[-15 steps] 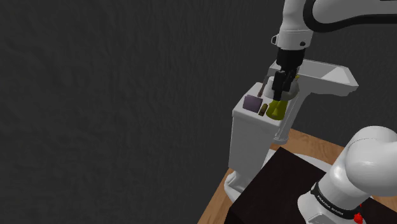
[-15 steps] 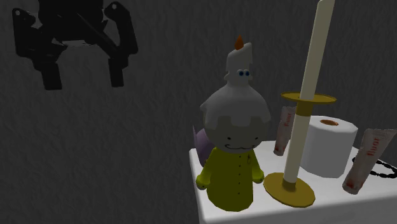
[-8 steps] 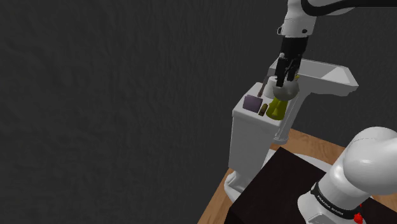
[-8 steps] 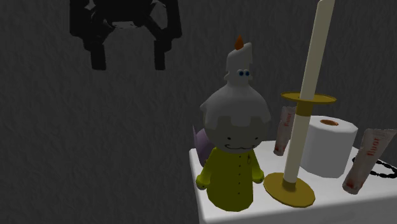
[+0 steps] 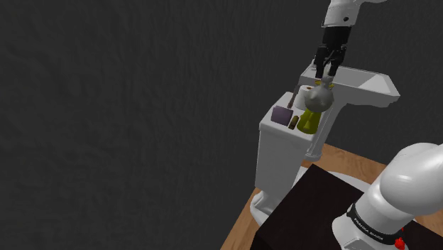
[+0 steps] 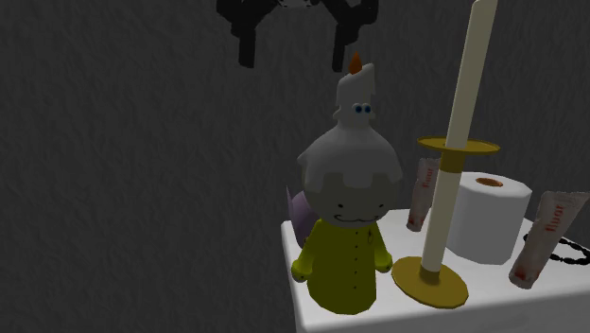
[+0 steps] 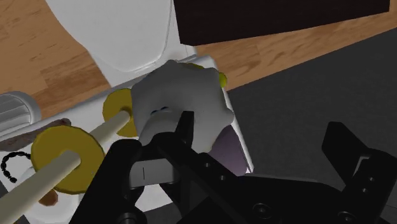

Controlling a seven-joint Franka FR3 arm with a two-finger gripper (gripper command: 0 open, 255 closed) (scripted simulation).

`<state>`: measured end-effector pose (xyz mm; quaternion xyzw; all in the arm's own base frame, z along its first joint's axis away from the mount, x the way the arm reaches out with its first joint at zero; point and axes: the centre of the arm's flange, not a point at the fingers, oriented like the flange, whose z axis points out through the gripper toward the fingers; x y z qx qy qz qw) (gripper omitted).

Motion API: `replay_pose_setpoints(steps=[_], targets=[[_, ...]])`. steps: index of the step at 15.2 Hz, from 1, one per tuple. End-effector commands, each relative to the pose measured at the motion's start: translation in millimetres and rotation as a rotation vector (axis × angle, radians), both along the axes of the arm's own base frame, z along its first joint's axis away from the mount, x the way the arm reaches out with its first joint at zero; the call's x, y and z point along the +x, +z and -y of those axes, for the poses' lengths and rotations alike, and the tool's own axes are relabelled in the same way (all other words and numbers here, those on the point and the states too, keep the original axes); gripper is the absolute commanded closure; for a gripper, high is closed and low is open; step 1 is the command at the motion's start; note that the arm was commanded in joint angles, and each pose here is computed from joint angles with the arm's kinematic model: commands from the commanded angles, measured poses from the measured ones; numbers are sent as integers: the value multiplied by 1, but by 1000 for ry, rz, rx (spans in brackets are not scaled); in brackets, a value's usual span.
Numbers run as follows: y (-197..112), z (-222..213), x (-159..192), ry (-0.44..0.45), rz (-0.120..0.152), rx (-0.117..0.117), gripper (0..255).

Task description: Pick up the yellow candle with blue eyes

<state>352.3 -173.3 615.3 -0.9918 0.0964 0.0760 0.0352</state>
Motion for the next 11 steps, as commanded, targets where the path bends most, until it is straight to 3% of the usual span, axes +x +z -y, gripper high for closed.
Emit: replay_pose_setpoints(steps=[1, 5, 11], targets=[[8, 30, 3, -39, -3, 16, 0], [19, 78, 6, -103, -8, 43, 0], [-13, 78, 6, -103, -8, 43, 0]])
